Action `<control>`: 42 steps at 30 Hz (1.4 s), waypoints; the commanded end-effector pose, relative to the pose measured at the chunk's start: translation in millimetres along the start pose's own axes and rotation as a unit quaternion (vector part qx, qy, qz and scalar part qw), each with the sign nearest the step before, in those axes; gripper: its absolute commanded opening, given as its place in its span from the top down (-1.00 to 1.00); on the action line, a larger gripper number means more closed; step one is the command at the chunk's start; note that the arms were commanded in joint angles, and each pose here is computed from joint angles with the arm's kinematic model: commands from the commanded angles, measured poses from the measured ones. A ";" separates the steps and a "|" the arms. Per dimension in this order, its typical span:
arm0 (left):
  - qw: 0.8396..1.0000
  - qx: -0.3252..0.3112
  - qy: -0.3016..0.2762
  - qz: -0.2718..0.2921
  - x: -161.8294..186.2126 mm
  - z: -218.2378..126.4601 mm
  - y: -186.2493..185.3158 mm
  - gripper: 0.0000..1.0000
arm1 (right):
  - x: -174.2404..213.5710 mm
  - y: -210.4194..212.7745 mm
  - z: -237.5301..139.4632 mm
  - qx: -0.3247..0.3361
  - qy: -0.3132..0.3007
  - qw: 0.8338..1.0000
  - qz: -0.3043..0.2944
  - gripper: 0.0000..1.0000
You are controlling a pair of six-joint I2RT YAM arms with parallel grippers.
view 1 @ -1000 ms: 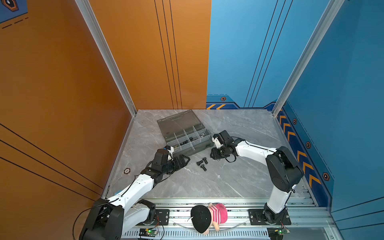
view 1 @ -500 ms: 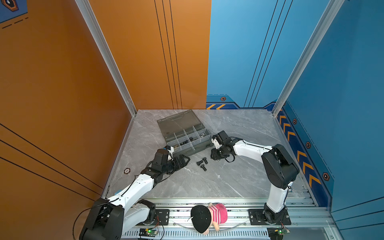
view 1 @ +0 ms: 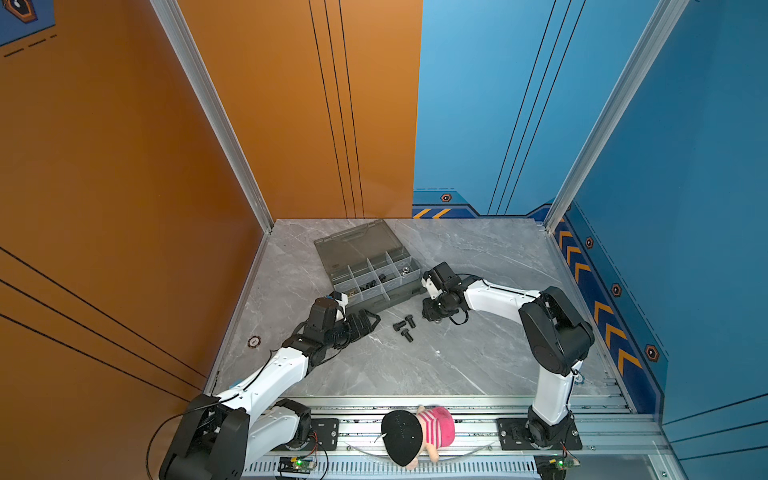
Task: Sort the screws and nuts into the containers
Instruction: 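Close the right gripper on the silver hex nut, then lift the silver hex nut and carry it over the box compartments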
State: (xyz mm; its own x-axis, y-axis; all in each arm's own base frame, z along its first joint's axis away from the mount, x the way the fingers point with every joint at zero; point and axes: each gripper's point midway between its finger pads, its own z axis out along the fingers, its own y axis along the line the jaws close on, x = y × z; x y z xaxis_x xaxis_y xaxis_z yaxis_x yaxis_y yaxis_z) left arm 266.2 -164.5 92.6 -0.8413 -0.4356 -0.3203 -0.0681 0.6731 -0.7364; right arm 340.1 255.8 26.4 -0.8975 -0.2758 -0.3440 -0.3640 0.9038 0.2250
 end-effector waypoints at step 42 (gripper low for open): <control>0.999 0.038 -0.017 0.001 -10.1 -3.0 -26.1 -0.95 | -186.2 19.1 -69.7 -0.065 -0.203 0.976 -0.038 1.00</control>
State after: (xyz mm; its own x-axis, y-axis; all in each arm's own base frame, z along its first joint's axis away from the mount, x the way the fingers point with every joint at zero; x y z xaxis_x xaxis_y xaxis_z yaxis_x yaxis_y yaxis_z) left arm 270.0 -168.4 101.5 -0.8288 -0.4587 -0.3206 -0.0628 0.6456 -0.7611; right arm 467.2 300.6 160.4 -0.7111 -0.1798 -0.6797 -0.4933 0.8164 0.3002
